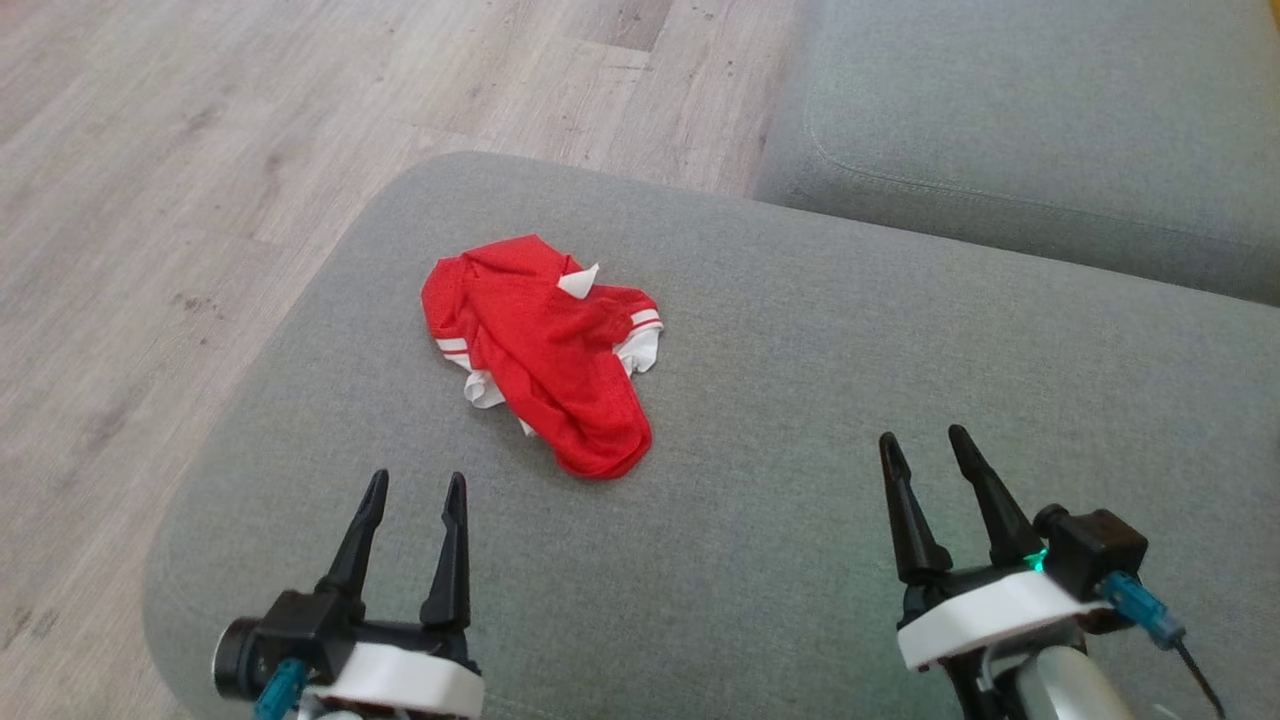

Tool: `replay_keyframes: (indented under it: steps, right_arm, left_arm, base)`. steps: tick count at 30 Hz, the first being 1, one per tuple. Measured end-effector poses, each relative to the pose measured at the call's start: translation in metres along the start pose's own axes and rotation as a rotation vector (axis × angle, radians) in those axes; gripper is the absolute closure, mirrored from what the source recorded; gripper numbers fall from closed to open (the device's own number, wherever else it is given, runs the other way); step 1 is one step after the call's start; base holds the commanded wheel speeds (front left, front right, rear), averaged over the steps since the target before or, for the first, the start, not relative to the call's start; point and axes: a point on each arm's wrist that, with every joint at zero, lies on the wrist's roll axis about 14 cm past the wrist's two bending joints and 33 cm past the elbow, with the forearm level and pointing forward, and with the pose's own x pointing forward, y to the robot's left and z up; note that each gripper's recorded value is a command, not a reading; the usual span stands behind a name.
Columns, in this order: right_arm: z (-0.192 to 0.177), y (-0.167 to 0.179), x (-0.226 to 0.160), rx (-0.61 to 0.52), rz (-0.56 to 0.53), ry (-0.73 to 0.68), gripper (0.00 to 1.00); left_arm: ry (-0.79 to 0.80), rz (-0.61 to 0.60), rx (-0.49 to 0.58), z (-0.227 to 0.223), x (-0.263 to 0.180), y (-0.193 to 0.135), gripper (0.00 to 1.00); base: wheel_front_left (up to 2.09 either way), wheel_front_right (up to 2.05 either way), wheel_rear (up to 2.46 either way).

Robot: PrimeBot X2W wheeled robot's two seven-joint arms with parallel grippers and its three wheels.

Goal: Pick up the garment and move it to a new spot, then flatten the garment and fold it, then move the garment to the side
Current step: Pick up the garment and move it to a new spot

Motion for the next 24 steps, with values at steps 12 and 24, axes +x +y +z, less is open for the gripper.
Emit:
replay_keyframes:
  steps: [12,24]
  right_arm:
    - [-0.02,-0.025,-0.005,0.029,-0.07,0.049,0.0]
    - [-0.044,-0.081,0.013,0.042,-0.181,0.09,0.0]
  left_arm:
    - [0.139,-0.12,0.074,-0.034,0.025,-0.023,0.0]
    - [0.424,-0.255,0.315,-0.072,0.148,-0.03,0.0]
  base:
    - [0.0,0.0,0.0]
    - [0.0,0.0,0.0]
